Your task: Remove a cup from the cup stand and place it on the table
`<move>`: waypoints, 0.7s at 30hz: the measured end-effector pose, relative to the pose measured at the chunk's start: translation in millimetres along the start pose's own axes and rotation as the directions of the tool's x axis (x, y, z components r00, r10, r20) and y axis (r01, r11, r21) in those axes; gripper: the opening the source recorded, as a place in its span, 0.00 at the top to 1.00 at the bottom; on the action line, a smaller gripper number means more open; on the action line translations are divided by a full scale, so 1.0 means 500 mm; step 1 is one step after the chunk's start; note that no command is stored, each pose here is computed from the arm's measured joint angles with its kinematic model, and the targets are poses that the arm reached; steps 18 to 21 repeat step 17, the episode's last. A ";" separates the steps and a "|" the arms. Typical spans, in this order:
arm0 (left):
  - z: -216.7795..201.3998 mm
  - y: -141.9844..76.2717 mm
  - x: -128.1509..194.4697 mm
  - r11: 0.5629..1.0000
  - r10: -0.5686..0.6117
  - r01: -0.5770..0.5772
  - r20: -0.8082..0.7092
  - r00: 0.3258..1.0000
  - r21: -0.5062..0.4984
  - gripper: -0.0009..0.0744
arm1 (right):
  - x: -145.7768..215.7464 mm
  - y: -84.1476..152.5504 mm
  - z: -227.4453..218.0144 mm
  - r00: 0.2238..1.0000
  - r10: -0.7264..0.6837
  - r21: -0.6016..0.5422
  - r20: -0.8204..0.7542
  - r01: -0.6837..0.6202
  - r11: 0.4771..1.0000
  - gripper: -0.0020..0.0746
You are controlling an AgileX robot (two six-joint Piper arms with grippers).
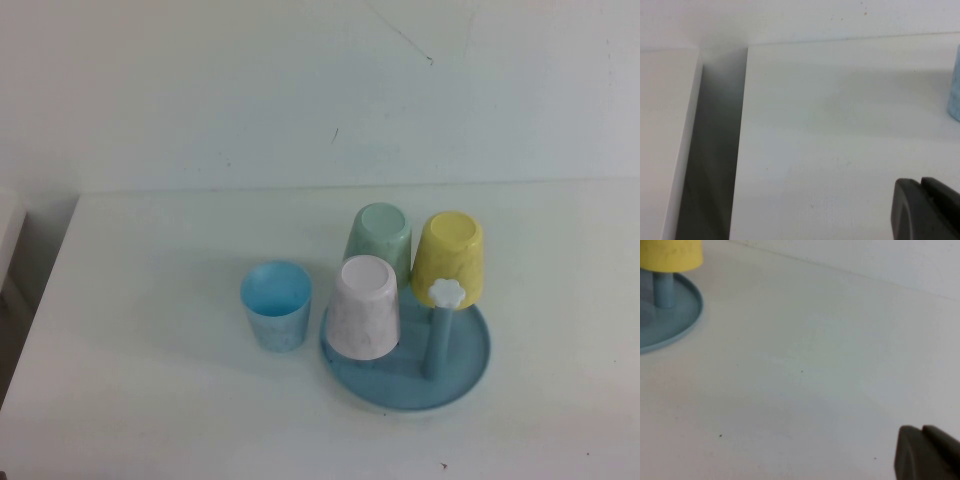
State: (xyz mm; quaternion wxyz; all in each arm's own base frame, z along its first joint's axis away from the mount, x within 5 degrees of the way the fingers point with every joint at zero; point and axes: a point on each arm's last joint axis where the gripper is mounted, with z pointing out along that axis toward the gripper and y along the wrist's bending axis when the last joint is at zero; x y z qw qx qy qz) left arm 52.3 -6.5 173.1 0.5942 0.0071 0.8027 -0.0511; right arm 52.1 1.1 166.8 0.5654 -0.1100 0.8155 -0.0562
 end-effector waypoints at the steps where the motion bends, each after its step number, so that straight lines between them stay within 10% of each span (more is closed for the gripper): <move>1: 0.000 0.000 0.000 1.000 0.000 0.000 0.000 1.000 0.000 0.99 | 0.000 -0.001 0.000 1.000 0.004 0.009 -0.002 -0.004 1.000 0.98; 21: 0.000 0.000 0.000 1.000 0.004 -0.004 0.000 1.000 0.000 0.99 | 0.001 -0.004 0.000 0.998 0.063 0.036 -0.006 -0.063 0.997 0.98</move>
